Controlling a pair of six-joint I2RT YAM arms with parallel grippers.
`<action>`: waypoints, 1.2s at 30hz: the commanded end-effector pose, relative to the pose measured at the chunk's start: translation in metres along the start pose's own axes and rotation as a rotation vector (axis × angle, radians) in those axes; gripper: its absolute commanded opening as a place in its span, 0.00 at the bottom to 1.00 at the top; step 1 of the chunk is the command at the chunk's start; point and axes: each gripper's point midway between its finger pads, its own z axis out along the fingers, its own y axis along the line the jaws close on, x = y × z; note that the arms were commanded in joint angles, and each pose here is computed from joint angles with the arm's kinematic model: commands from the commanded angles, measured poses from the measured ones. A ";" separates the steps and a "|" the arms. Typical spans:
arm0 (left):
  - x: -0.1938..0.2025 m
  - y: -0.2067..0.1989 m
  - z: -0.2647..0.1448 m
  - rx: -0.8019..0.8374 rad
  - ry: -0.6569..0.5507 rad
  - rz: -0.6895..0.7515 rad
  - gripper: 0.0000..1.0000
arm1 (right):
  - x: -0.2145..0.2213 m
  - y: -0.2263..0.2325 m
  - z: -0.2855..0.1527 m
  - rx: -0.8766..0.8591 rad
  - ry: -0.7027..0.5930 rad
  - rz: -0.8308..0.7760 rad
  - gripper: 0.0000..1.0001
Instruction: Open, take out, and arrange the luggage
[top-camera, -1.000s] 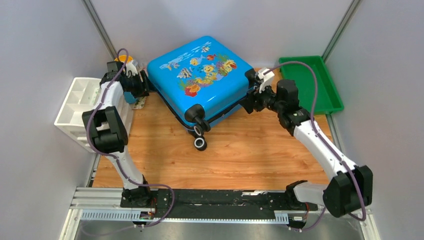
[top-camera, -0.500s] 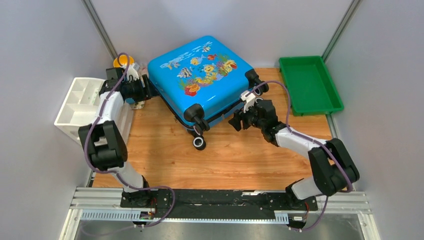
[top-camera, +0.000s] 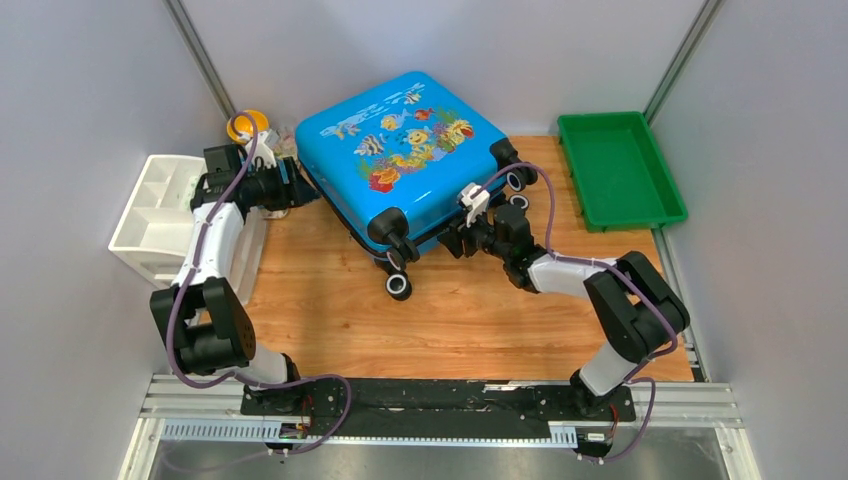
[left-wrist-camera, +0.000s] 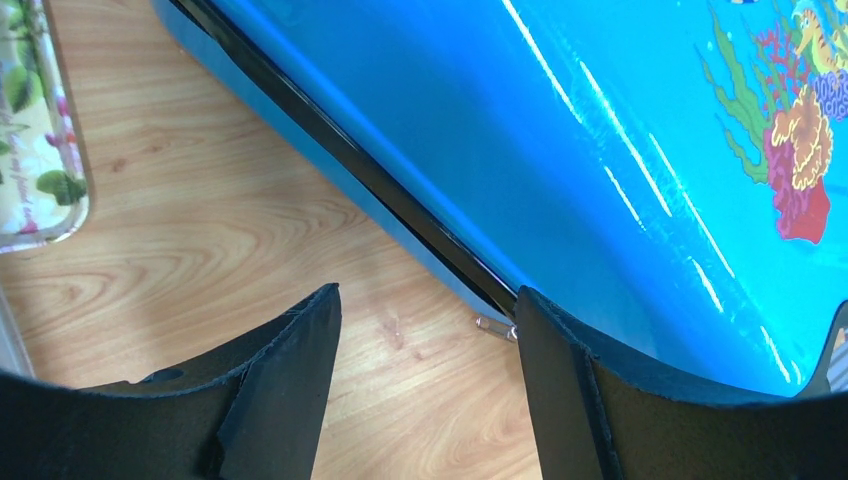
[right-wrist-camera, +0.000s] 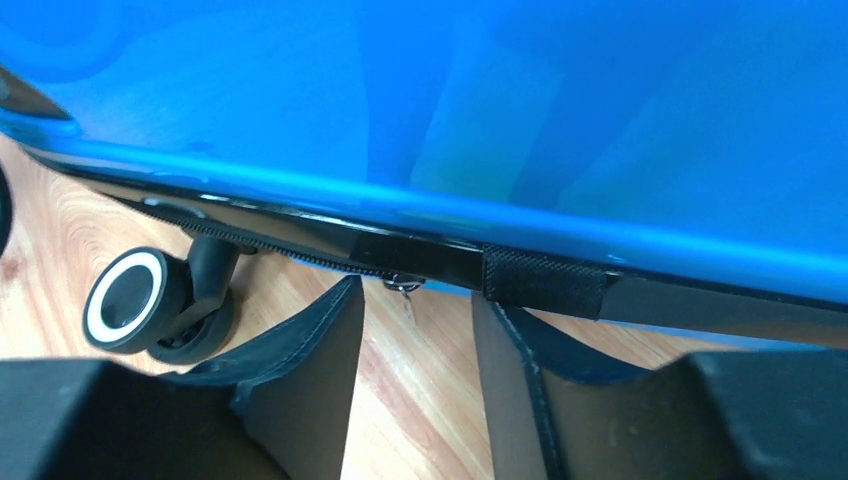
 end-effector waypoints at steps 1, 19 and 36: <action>-0.006 -0.016 -0.009 0.045 -0.038 0.022 0.73 | -0.040 -0.008 0.016 0.041 -0.122 -0.047 0.43; -0.009 -0.139 -0.028 0.498 0.089 0.651 0.85 | -0.031 -0.049 -0.014 0.198 -0.006 -0.087 0.00; 0.087 -0.253 0.041 0.645 0.264 1.131 0.57 | -0.034 -0.077 -0.019 0.357 -0.015 -0.109 0.00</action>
